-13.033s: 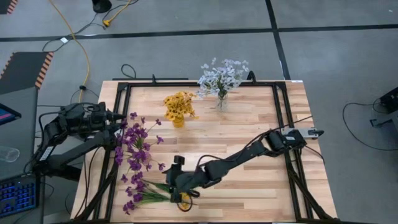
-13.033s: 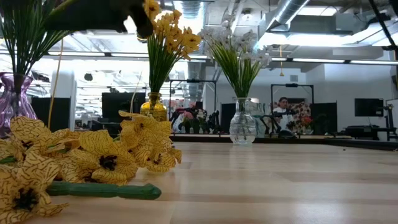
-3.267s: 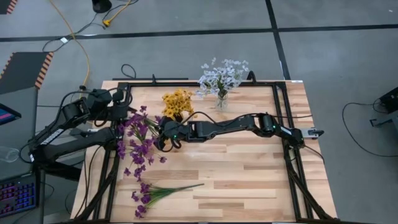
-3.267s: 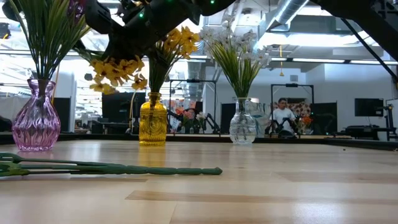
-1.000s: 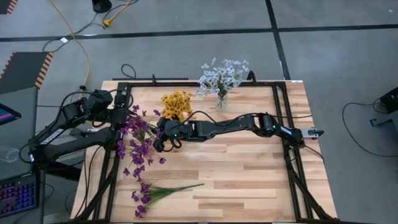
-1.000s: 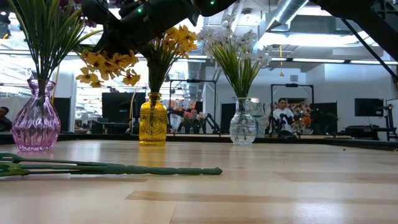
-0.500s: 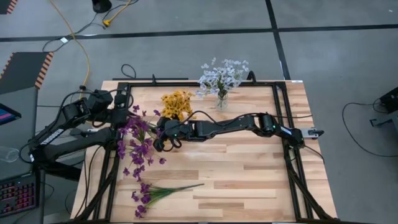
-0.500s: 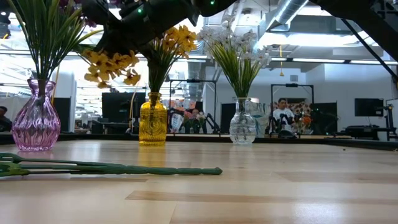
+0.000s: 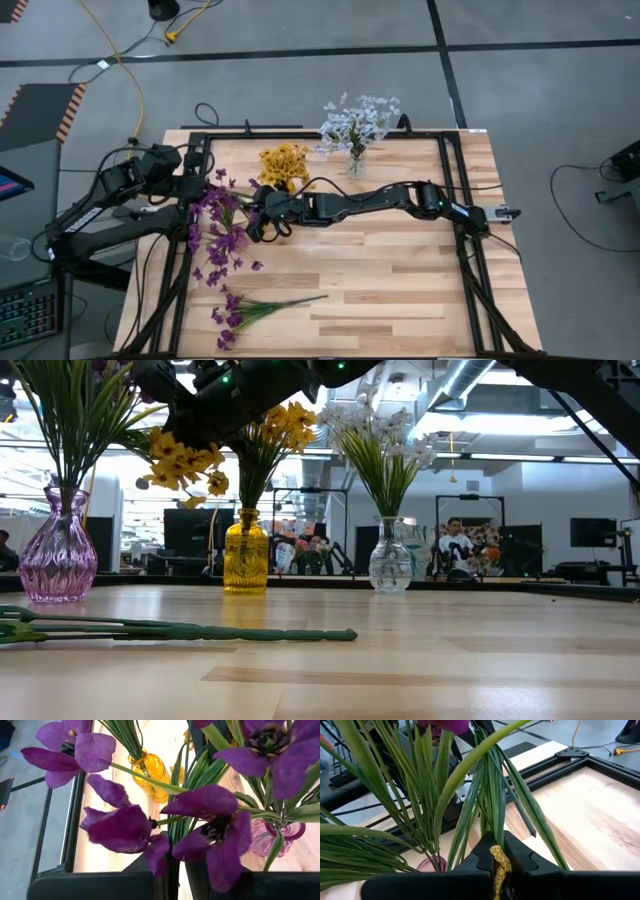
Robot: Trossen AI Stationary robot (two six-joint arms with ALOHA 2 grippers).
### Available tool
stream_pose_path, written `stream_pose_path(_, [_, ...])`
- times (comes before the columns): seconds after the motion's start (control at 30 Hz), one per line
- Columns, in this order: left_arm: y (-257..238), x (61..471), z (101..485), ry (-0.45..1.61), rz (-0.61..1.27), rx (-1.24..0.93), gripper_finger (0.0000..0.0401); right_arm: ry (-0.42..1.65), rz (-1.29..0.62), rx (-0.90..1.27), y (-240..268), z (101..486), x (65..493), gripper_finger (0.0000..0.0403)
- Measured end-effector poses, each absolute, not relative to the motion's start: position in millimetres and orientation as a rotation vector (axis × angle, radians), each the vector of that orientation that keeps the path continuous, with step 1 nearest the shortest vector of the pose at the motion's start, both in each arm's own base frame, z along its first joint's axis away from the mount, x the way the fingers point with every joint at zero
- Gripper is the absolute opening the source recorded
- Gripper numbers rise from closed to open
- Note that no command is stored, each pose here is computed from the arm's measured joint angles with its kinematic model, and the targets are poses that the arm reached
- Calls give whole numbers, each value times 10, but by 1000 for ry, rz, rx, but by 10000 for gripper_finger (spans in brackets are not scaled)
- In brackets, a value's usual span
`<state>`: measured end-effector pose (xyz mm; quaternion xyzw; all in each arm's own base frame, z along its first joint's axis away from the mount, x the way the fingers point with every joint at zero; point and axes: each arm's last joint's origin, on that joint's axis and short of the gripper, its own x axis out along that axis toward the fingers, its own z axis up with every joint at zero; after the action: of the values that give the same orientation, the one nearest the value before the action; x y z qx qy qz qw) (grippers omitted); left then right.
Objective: Sort flowers into vase by color
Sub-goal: Put the yellow flowers into the yellow vase
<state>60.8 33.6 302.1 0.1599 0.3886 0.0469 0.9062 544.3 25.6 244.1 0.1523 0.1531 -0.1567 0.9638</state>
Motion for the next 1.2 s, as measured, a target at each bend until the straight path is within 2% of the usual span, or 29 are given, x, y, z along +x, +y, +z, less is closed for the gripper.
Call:
stream_pose_path(0.13, [336,609,3021,803,98,331,35,310,-316,309,256,2441,5443,64])
stream_pose_path(0.4, [341,608,3022,808,111,336,33,310,-311,310,261,2444,5443,132])
stream_pose_path(0.53, [349,602,3021,825,142,344,32,314,-312,309,261,2440,5442,151])
stream_pose_path(1.2, [414,549,3013,960,410,372,32,416,-308,284,352,2353,5397,146])
